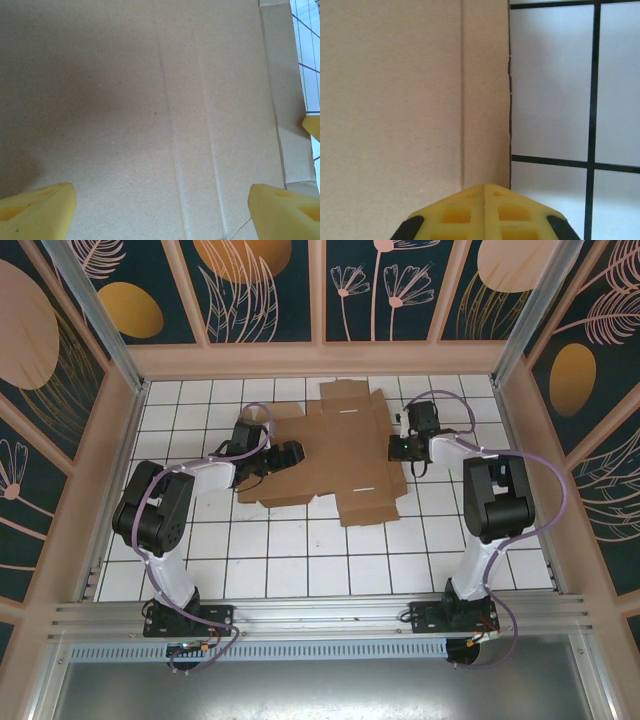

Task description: Fold the paper box

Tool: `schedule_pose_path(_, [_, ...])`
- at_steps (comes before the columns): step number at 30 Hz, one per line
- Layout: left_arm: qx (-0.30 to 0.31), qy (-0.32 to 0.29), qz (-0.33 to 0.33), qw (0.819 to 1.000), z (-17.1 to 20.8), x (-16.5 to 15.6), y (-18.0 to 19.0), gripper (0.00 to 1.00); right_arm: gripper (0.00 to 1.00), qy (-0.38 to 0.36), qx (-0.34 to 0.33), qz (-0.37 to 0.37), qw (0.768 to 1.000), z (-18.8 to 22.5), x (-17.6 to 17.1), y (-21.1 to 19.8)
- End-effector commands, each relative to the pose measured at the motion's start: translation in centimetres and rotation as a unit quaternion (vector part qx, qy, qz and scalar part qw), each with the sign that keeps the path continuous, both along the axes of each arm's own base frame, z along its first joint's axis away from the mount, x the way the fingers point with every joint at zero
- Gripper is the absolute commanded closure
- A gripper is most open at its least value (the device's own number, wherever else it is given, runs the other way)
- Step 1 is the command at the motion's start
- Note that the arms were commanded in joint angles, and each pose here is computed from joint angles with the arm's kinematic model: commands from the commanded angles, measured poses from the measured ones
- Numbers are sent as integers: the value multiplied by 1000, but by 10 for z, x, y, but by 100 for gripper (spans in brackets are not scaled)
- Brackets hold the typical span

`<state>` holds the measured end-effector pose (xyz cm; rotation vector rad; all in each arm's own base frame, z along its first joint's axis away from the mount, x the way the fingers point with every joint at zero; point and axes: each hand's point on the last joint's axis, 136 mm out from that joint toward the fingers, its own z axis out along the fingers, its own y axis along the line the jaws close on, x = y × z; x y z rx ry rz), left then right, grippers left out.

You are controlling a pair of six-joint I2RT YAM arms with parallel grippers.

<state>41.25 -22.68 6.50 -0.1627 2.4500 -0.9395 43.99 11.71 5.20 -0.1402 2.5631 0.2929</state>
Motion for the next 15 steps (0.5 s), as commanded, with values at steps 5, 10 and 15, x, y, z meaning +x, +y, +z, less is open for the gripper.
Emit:
schedule_pose_path(5, [-9,-12,-8,1000,8,2,-4,11,100,-41,-251,-20,967,-5,-1,-16])
schedule_pose_path(10, [-9,-11,-9,1000,7,3,-5,11,100,-52,-378,-19,924,-10,-6,-22])
schedule_pose_path(15, [-9,-12,-10,1000,9,3,-5,11,100,-49,-301,-20,952,-7,-6,-9])
